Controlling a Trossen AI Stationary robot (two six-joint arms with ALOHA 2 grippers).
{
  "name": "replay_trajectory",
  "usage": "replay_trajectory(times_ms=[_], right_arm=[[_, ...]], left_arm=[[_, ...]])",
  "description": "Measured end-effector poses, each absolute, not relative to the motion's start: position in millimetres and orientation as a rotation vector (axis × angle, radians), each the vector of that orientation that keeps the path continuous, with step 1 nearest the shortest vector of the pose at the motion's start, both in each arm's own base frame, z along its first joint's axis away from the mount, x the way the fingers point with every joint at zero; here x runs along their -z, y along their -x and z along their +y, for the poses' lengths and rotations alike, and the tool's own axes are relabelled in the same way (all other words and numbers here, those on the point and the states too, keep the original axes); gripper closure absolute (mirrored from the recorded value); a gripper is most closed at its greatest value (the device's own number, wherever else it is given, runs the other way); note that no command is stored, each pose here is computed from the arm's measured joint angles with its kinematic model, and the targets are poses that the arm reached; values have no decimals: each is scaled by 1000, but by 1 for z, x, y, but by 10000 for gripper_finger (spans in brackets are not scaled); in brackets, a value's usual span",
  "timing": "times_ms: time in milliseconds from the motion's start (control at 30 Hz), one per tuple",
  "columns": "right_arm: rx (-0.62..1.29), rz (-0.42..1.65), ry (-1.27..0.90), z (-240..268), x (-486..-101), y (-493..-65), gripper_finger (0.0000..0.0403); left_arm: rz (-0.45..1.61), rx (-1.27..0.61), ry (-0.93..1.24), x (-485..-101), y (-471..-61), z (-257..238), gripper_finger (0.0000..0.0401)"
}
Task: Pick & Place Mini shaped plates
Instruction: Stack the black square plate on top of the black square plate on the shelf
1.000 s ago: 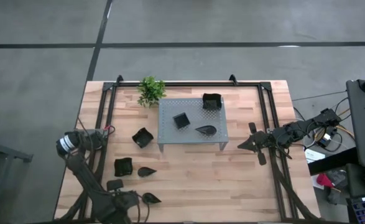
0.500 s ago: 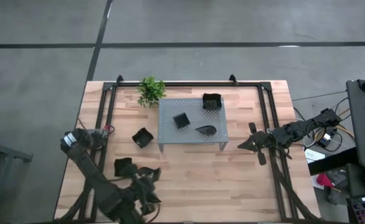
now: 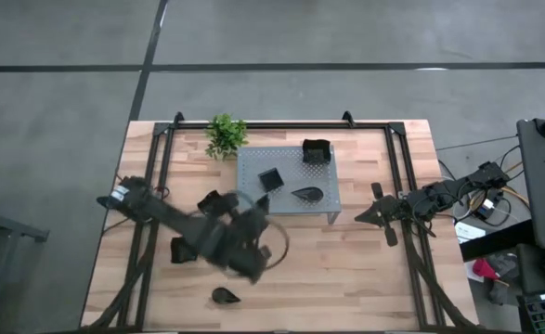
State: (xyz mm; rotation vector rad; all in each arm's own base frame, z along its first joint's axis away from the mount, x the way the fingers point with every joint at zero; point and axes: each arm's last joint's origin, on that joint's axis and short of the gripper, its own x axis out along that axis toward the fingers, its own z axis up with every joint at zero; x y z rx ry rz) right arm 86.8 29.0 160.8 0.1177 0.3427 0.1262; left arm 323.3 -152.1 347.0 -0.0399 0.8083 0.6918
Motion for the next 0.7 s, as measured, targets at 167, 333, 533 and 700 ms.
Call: replay_trajectory(times_ms=[167,333,533,700], right_arm=[[-126,343,-117,29,-161,-87,394],[-127,342,-118,29,-161,-87,394],[-127,342,-118,29,-161,-87,394],[-126,343,-118,29,-161,-87,394]], left_arm=[[863,-717,81,-356,-342,-109,401],[867,-793,89,-360,-353,-70,401],[879,-813,96,-354,-364,-48,401],[920,-810,47,-347,-365,-42,401]])
